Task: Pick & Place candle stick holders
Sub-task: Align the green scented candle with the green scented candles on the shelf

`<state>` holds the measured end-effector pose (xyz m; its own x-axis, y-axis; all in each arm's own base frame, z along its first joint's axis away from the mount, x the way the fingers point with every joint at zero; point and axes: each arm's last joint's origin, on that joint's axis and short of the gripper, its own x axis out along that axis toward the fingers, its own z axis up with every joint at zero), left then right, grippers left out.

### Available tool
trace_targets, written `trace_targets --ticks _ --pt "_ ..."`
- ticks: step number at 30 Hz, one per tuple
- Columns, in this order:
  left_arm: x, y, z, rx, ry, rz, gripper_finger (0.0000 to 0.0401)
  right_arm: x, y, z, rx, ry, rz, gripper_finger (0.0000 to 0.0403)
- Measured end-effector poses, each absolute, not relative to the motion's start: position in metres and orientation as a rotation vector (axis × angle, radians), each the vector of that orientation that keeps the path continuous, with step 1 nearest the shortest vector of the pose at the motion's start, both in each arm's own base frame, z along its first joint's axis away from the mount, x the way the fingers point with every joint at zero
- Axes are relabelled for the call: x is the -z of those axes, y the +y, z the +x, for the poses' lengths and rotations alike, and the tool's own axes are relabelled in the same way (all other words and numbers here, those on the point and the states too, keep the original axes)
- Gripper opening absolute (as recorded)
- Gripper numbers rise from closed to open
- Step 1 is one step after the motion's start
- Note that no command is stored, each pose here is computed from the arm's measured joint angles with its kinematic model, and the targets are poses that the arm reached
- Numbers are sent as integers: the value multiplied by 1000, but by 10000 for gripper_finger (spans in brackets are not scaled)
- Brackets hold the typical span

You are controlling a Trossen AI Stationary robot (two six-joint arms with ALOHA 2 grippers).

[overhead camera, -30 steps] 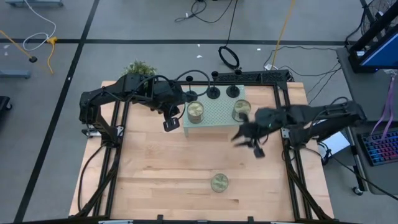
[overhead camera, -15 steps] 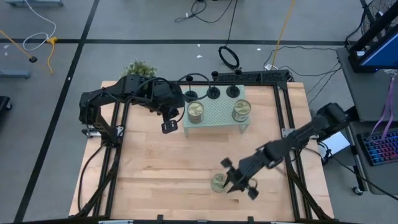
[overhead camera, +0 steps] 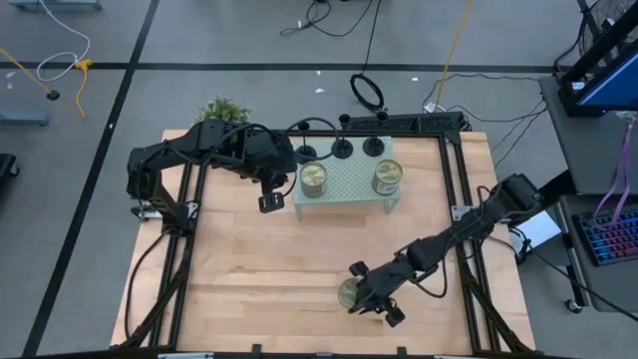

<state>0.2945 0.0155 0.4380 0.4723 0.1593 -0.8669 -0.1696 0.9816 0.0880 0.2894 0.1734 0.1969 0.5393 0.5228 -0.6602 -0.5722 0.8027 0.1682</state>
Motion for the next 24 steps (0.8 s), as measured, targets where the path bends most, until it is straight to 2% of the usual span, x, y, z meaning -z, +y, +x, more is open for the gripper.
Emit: trace_targets --ticks 7,13,16,20,24 --pt "-438 15 295 -206 1059 -22 37 -190 166 287 -557 842 -109 94" --pt "-438 15 294 -214 1058 -39 37 -188 163 285 -566 875 -160 89" --pt "-438 15 294 -216 1058 -43 37 -187 162 284 -593 872 -208 67" --pt "-438 15 294 -216 1058 -43 37 -186 159 284 -614 893 -184 14" --pt "-438 15 294 -216 1058 -46 37 -200 157 286 -660 829 -69 12"
